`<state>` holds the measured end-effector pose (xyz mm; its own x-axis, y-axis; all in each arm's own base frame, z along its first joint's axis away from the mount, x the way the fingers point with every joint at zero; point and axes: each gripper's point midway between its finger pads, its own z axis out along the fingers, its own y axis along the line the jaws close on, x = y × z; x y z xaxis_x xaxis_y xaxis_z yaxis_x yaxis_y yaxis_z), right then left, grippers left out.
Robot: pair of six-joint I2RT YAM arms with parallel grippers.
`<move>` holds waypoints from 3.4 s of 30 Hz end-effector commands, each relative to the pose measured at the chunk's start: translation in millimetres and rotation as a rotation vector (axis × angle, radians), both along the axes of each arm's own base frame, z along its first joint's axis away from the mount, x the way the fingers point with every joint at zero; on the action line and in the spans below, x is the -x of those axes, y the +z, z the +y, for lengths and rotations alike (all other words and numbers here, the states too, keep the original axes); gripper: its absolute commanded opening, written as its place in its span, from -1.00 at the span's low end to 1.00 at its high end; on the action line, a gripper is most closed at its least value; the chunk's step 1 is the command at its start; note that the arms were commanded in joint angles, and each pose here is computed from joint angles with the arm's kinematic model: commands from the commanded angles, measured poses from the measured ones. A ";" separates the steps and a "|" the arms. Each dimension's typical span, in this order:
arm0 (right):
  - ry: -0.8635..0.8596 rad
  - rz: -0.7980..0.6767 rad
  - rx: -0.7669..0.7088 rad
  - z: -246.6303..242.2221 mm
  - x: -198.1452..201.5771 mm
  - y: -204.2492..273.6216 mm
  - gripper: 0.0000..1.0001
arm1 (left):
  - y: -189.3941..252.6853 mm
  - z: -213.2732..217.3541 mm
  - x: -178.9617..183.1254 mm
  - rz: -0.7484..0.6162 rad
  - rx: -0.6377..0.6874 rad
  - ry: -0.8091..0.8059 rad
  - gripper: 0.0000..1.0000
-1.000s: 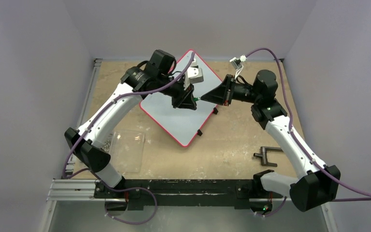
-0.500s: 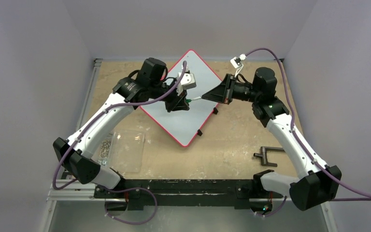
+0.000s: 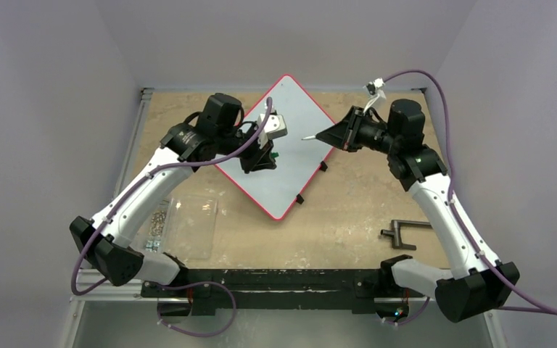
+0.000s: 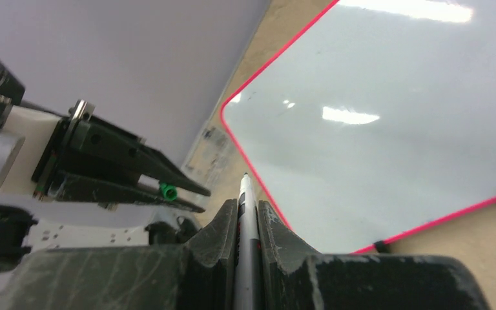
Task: Write a sentence on the whiteboard
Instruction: Open the whiteboard marker at the center of the board, then place the pen cap at the center of the board.
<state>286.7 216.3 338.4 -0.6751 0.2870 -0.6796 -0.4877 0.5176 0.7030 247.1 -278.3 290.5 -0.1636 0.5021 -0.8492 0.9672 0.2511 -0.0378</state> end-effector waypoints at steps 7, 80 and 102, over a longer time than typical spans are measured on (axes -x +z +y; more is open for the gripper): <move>-0.559 -0.198 0.159 -85.2 -48.3 41.8 -1.00 | -39.6 -48.6 31.0 0.107 -0.036 -0.017 -1.00; -0.794 -0.386 0.041 -126.5 -36.0 90.1 -1.00 | -39.7 -40.2 -59.1 0.109 0.144 0.585 0.87; -0.532 -0.279 -0.010 -75.8 -24.9 19.7 -1.00 | 9.8 150.8 -142.4 0.327 0.300 0.864 0.90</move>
